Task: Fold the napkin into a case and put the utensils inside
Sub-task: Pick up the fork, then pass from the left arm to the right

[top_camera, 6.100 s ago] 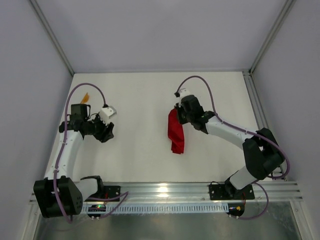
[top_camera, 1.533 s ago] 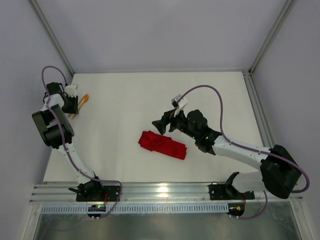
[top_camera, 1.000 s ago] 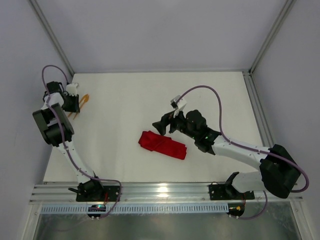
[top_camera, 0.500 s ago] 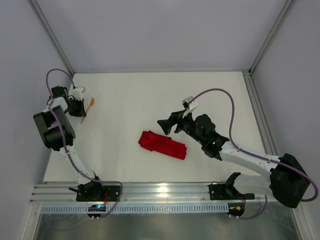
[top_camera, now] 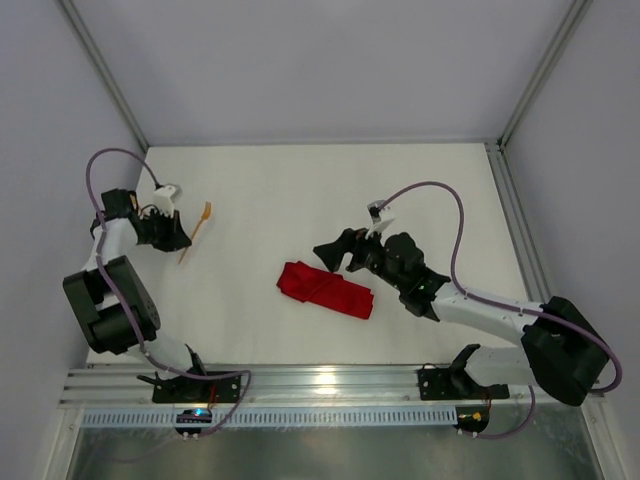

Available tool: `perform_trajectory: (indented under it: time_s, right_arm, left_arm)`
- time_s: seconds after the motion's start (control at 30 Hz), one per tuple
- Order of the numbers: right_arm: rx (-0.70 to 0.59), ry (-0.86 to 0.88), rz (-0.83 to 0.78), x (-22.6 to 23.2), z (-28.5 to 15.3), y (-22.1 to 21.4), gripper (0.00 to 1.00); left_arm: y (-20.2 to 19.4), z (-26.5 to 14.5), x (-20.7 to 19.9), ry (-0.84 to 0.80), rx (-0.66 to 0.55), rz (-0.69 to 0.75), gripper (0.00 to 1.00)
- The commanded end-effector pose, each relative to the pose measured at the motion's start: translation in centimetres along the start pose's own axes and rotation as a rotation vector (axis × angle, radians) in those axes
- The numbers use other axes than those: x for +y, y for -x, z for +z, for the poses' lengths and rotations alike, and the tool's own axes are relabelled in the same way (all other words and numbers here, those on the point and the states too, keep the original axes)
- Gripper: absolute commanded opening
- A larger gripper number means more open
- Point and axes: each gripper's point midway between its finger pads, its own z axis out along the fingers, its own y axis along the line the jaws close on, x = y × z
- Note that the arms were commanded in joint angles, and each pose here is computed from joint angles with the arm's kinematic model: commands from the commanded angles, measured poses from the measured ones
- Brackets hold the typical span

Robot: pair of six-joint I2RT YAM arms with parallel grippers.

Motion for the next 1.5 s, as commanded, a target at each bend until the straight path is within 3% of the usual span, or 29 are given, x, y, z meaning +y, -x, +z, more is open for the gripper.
perform_trajectory:
  time_s: [0.0, 0.17, 0.3, 0.43, 0.6, 0.97, 1.27, 1.47]
  right_arm:
    - [-0.008, 0.047, 0.101, 1.9, 1.7, 1.0, 0.9]
    - [-0.015, 0.084, 0.194, 5.3, 5.2, 2.2, 0.87]
    - [0.022, 0.052, 0.186, 5.1, 7.6, 1.5, 0.87]
    - [0.007, 0.038, 0.136, 4.6, 8.0, 1.7, 0.88]
    - [0.105, 0.1, 0.105, 5.6, 8.5, -0.1, 0.87]
    - [0.266, 0.193, 0.197, 7.0, 10.3, -4.0, 0.57]
    - [0.28, 0.242, 0.212, 7.7, 9.4, -4.4, 0.51]
    - [0.282, 0.252, 0.217, 7.7, 9.3, -4.6, 0.25]
  left_arm:
    - [0.5, -1.4, -5.3, -0.133, -0.039, 0.111, 0.0]
    - [-0.3, -2.5, -12.1, -0.201, -0.002, 0.322, 0.0]
    - [-0.2, -3.5, -16.6, -0.274, -0.003, 0.473, 0.0]
    - [-0.6, -4.1, -18.8, -0.332, 0.02, 0.524, 0.0]
    - [-1.6, -4.0, -20.3, -0.367, 0.061, 0.612, 0.0]
    - [-1.8, -3.9, -20.7, -0.368, 0.068, 0.64, 0.0]
    - [-1.8, -3.4, -20.3, -0.36, 0.082, 0.643, 0.0]
    - [-1.8, -3.4, -20.2, -0.355, 0.083, 0.647, 0.0]
